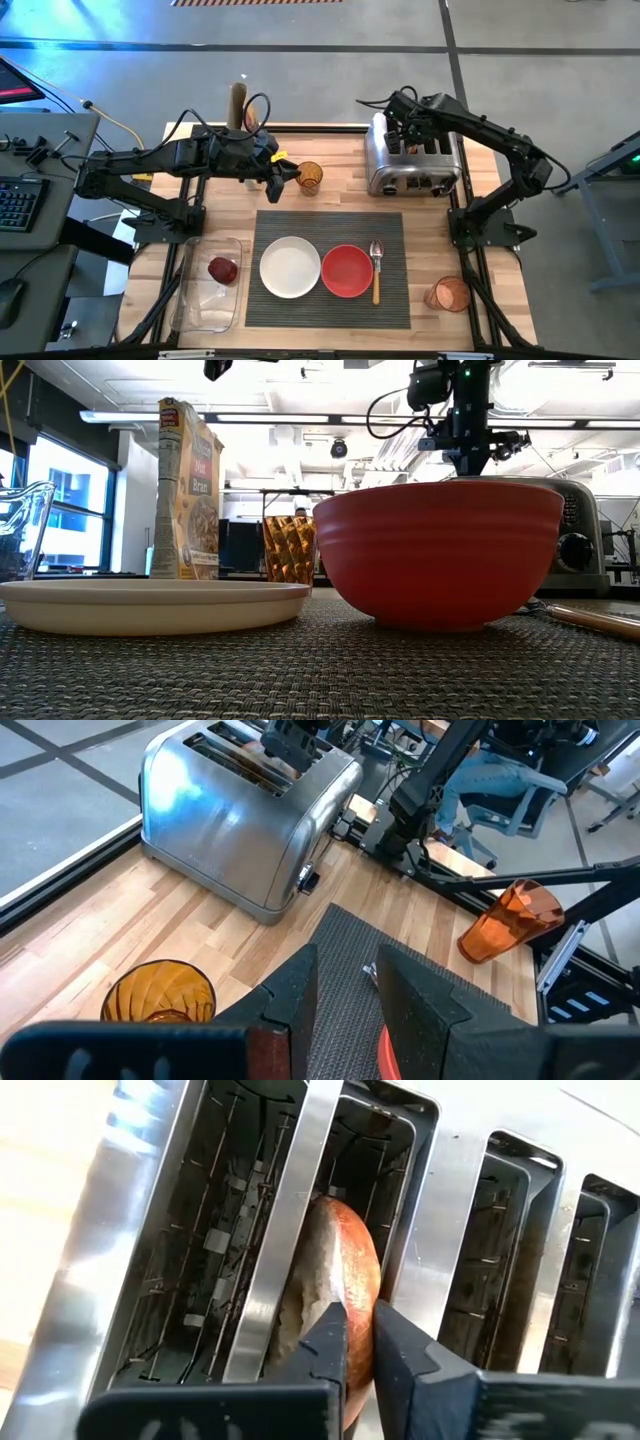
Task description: Arrange a breakfast setting
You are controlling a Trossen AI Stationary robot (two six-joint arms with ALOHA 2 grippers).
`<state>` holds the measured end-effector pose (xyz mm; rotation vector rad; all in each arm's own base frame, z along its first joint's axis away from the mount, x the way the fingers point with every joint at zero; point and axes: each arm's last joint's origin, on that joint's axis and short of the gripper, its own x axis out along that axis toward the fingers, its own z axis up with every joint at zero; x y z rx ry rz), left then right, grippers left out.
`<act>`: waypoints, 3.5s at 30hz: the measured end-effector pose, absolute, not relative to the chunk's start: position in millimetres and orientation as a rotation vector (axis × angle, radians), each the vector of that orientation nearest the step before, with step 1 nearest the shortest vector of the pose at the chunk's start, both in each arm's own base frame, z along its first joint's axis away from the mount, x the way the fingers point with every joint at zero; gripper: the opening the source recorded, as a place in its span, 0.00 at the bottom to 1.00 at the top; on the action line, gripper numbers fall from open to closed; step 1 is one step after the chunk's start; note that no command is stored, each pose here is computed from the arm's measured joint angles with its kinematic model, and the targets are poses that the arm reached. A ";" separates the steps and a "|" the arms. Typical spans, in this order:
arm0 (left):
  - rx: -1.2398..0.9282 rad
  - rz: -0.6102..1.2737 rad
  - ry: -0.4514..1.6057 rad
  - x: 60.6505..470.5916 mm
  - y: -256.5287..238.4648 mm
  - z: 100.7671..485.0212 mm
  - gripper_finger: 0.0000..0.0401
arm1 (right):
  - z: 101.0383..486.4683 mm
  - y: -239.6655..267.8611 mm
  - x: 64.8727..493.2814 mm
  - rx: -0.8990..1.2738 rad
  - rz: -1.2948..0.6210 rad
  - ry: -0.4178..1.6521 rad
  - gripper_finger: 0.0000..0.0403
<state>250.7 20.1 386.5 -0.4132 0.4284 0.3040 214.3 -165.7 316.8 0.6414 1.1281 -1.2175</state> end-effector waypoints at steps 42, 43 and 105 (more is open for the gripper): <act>-0.417 0.195 0.473 250.3 16.9 384.8 0.24 | 452.7 -116.7 203.0 0.373 -0.977 0.946 0.00; -0.414 0.188 0.475 250.4 16.6 384.7 0.24 | 453.9 -112.3 205.0 0.363 -0.957 0.943 0.00; -0.365 -0.336 0.627 275.2 -61.2 363.7 0.39 | 428.0 120.0 328.1 0.274 -0.182 0.651 0.00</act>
